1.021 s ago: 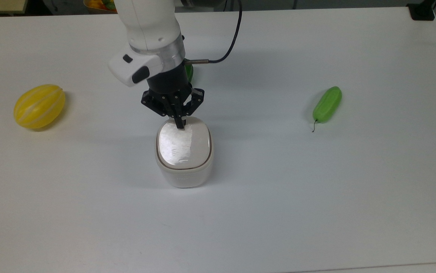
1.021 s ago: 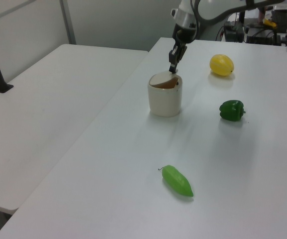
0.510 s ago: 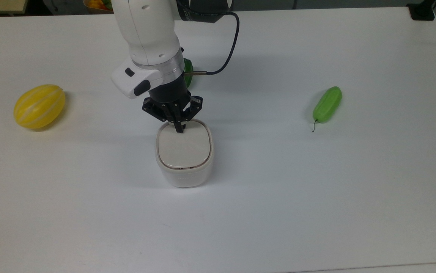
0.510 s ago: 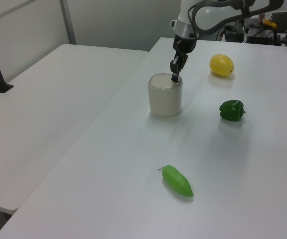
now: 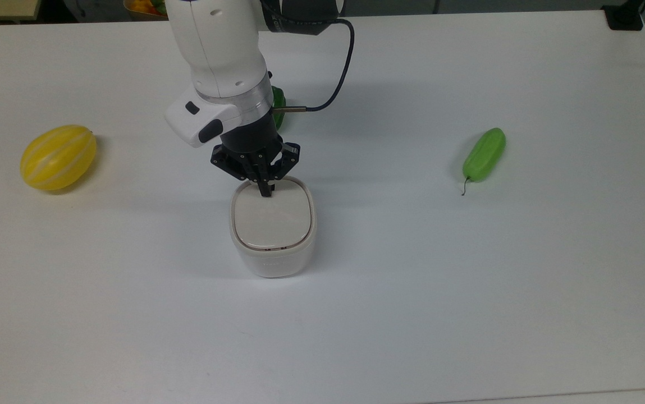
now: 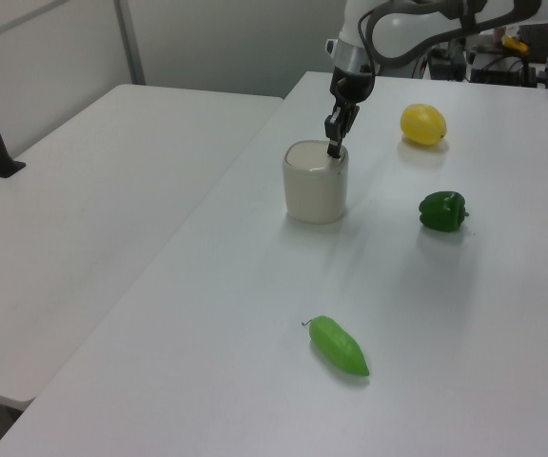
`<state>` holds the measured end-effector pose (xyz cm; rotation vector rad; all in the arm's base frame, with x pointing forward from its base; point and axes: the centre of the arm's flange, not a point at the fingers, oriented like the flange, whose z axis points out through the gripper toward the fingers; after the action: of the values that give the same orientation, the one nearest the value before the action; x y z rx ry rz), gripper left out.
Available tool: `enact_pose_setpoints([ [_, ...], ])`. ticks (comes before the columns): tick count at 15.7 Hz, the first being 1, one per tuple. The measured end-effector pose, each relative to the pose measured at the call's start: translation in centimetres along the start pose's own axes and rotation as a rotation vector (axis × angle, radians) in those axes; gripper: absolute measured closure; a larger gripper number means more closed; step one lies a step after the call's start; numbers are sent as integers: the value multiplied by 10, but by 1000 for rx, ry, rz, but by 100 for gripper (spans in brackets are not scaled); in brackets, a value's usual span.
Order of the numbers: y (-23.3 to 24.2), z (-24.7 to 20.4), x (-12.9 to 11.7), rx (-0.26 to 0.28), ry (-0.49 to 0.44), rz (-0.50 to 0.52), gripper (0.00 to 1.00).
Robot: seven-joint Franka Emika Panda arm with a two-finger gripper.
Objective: Close garbage bin
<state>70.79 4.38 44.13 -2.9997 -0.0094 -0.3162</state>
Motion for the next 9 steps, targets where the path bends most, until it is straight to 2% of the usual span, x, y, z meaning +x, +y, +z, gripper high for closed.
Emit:
enact_pose_setpoints([
  [4, 6, -20, 0, 4, 0, 8, 99],
  [7, 16, -60, -11, 18, -53, 22, 99],
  [9, 16, -85, -25, 33, -123, 22, 97],
])
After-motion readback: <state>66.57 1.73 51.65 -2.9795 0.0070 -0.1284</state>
